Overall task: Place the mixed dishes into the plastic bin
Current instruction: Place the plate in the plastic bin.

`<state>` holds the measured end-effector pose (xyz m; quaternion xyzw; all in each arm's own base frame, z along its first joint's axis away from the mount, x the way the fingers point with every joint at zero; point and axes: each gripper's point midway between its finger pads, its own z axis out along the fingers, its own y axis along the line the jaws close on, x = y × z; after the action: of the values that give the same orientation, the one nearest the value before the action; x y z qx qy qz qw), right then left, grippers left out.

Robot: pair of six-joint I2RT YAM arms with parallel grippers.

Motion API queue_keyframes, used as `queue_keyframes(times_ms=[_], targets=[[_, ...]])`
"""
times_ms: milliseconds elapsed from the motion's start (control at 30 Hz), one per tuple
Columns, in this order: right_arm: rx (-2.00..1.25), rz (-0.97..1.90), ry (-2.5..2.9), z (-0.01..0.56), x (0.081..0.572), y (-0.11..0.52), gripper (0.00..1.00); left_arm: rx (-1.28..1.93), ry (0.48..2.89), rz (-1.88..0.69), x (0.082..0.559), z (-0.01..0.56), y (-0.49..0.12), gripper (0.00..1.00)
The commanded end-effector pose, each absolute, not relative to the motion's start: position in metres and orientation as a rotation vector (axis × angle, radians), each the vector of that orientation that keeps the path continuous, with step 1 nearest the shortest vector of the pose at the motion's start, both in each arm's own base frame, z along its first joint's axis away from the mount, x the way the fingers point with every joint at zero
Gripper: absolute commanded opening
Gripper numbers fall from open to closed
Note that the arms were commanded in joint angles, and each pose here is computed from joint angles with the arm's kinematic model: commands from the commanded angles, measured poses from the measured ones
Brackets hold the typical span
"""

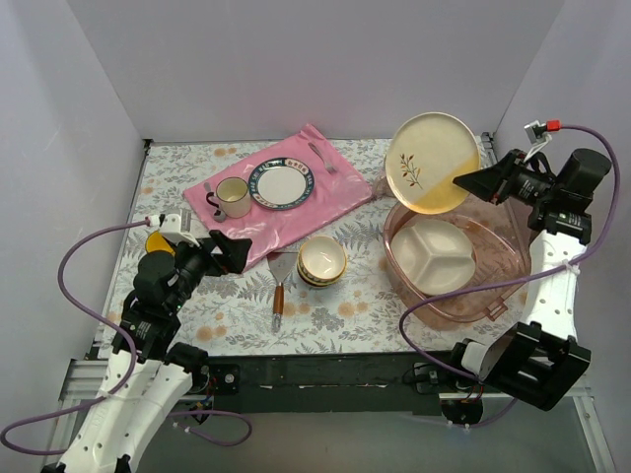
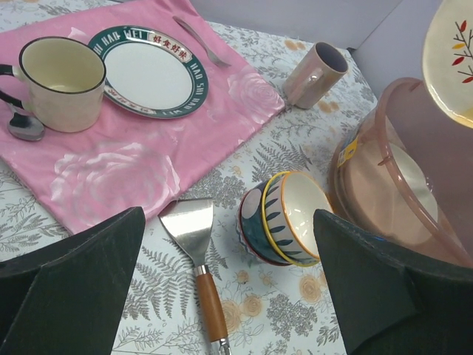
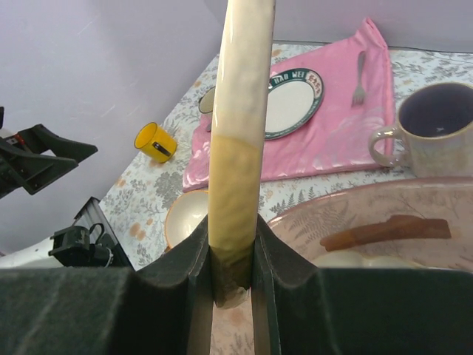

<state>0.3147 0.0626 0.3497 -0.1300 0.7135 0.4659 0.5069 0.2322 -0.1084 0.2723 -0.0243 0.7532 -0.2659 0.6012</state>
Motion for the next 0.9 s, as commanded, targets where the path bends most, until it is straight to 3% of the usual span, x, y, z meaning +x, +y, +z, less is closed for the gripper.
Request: queue_keyframes(times_ms=[0,867], targets=[[-0.411,1.018,1.657,0.370,0.295,0.053,0.01,-0.047,1.722,-0.598,0.231,0.264,-0.105,0.98],[-0.244,0.834,1.818,0.322,0.279,-0.019,0.01,-0.021,1.747,-0.616,0.236,0.254,-0.112,0.98]])
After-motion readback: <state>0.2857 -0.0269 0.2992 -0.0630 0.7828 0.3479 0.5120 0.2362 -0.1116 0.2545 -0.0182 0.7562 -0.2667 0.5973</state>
